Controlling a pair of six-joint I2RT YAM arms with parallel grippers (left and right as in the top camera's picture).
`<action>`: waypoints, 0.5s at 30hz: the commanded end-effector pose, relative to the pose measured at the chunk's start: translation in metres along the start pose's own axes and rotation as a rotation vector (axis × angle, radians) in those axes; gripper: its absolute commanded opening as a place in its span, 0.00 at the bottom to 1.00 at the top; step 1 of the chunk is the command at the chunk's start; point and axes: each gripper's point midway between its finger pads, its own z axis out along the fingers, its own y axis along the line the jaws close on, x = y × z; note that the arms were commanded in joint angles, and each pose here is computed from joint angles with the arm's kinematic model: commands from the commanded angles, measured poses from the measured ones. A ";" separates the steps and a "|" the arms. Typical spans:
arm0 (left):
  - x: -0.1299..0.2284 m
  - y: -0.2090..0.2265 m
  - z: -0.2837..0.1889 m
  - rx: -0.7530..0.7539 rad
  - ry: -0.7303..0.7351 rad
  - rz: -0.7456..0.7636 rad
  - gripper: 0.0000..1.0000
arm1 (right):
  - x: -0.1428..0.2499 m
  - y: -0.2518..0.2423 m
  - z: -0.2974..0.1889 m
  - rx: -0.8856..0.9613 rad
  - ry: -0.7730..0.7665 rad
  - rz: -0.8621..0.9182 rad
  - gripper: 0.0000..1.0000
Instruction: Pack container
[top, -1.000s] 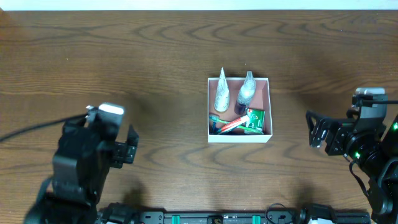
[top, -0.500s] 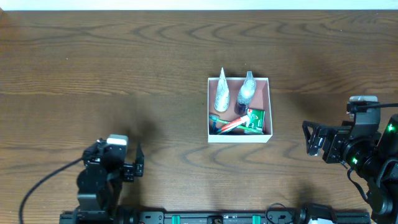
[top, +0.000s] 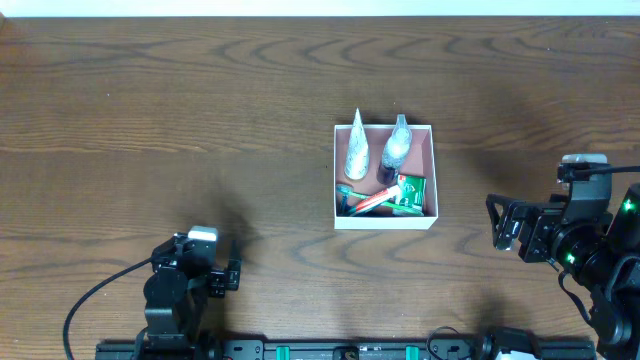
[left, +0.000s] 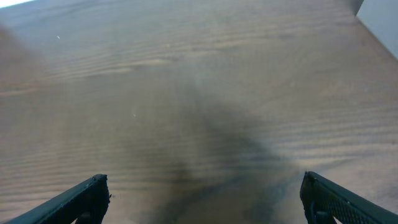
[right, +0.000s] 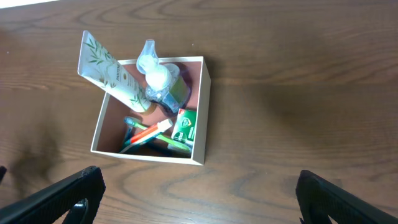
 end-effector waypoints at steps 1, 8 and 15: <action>0.003 -0.002 0.002 0.010 0.003 -0.009 0.98 | -0.001 0.003 -0.001 -0.013 -0.003 -0.014 0.99; 0.005 -0.002 0.003 0.011 0.010 -0.009 0.98 | -0.001 0.003 -0.001 -0.013 -0.003 -0.014 0.99; 0.005 -0.002 0.003 0.011 0.010 -0.009 0.98 | -0.001 0.003 -0.001 -0.013 -0.003 -0.014 0.99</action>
